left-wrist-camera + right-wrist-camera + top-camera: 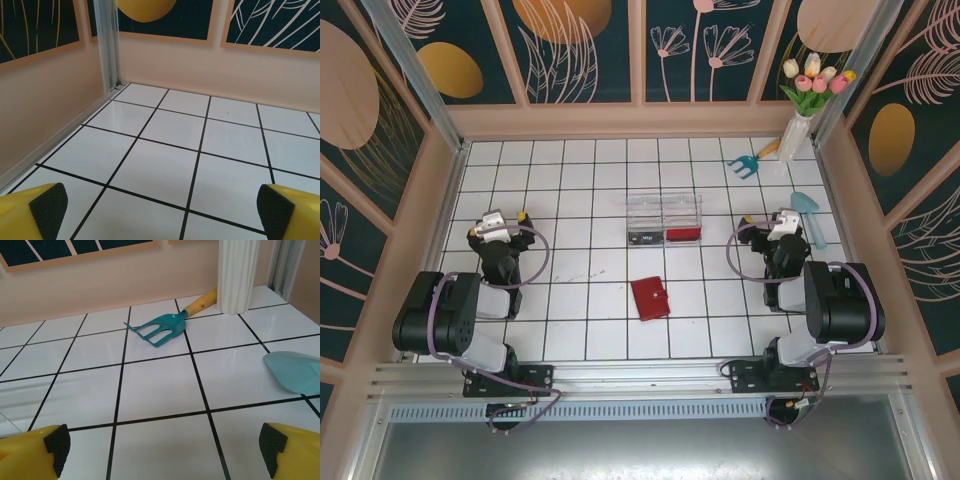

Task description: Take the credit cards out of the card holder

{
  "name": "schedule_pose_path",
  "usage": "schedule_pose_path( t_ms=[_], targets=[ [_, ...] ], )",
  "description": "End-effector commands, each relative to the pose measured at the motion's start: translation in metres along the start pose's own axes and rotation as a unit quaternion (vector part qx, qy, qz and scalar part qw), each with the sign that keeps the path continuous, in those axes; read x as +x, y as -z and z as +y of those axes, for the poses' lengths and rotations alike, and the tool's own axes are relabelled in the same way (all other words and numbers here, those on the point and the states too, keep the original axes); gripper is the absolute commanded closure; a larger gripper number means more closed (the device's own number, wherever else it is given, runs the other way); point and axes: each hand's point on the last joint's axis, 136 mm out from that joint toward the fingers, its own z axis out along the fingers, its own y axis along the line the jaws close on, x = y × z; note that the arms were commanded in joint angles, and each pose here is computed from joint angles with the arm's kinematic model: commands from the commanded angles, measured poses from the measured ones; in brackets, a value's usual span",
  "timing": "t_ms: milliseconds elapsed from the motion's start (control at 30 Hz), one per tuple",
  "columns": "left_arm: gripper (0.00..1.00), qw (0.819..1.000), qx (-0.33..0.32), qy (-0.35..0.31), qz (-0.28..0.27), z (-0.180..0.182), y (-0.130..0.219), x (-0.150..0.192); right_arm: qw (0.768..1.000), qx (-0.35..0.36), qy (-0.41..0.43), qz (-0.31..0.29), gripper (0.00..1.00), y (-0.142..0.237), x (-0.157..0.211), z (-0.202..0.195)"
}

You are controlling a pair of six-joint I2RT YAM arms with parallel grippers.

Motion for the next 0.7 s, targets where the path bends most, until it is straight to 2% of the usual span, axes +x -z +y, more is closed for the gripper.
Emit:
schedule_pose_path(
  t_ms=[0,667],
  targets=[
    [0.01,1.000,0.005,0.002,-0.018,-0.0011,-0.0003,-0.0093,1.000,-0.001,0.006,-0.025,0.01,-0.0029,-0.0146,0.0000],
    [0.01,1.000,0.007,0.003,-0.018,-0.0017,-0.0006,-0.0093,1.000,0.000,0.007,-0.025,0.01,-0.0028,-0.0147,-0.0001]
  ],
)
